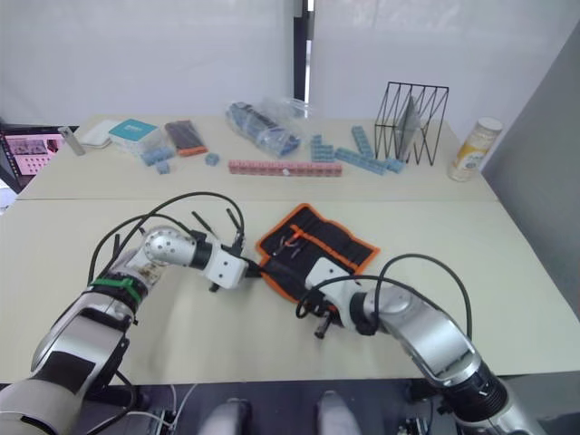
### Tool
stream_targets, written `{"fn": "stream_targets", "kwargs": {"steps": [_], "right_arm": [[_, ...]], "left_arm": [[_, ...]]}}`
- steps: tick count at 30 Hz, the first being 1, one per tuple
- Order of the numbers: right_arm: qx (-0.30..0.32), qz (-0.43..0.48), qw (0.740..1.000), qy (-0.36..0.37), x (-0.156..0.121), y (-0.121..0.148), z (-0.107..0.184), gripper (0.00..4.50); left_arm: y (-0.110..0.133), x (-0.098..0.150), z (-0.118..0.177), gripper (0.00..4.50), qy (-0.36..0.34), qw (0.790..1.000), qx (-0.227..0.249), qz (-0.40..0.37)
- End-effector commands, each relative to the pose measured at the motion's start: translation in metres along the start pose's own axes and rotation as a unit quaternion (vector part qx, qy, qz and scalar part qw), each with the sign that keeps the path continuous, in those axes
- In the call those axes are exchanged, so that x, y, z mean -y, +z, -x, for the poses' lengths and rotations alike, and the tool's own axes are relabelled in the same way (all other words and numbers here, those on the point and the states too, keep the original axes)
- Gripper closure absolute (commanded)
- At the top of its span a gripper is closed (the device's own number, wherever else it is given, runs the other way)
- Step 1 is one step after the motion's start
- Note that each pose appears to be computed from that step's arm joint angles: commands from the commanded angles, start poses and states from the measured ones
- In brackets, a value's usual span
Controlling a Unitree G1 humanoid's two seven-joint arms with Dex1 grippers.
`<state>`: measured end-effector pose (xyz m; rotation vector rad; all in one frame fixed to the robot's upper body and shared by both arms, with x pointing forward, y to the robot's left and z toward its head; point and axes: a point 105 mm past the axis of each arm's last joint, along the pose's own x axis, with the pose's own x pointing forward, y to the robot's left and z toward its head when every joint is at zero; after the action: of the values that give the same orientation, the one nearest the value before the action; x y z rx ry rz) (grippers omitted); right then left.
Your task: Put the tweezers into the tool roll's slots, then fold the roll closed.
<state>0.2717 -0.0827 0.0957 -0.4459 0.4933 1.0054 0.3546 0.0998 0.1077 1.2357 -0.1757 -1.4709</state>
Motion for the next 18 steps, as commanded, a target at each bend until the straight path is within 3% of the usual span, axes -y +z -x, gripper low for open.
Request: {"fn": "stream_targets", "kwargs": {"steps": [1, 5, 11, 15, 18], "right_arm": [[0.008, -0.003, 1.0, -0.003, 0.001, -0.001, -0.001, 4.5], [0.006, -0.022, 1.0, -0.002, 0.004, -0.007, -0.001, 4.5], [0.041, -0.024, 0.998, 0.049, -0.01, 0.006, 0.016, 2.62], [0.128, -0.046, 0.989, 0.059, -0.006, 0.041, 0.045, 1.31], [0.176, -0.078, 0.98, 0.041, 0.006, 0.056, 0.052, 1.31]], "left_arm": [[-0.001, 0.005, 0.002, 4.49, -0.019, 1.0, -0.013, 0.001], [-0.007, 0.006, 0.005, 4.49, -0.024, 0.999, -0.037, -0.009], [-0.004, 0.002, 0.005, 4.5, -0.018, 0.999, -0.032, -0.008], [-0.003, -0.003, 0.006, 4.5, -0.013, 0.999, -0.03, -0.013], [-0.003, -0.003, 0.006, 4.5, -0.012, 0.999, -0.03, -0.014]]}}
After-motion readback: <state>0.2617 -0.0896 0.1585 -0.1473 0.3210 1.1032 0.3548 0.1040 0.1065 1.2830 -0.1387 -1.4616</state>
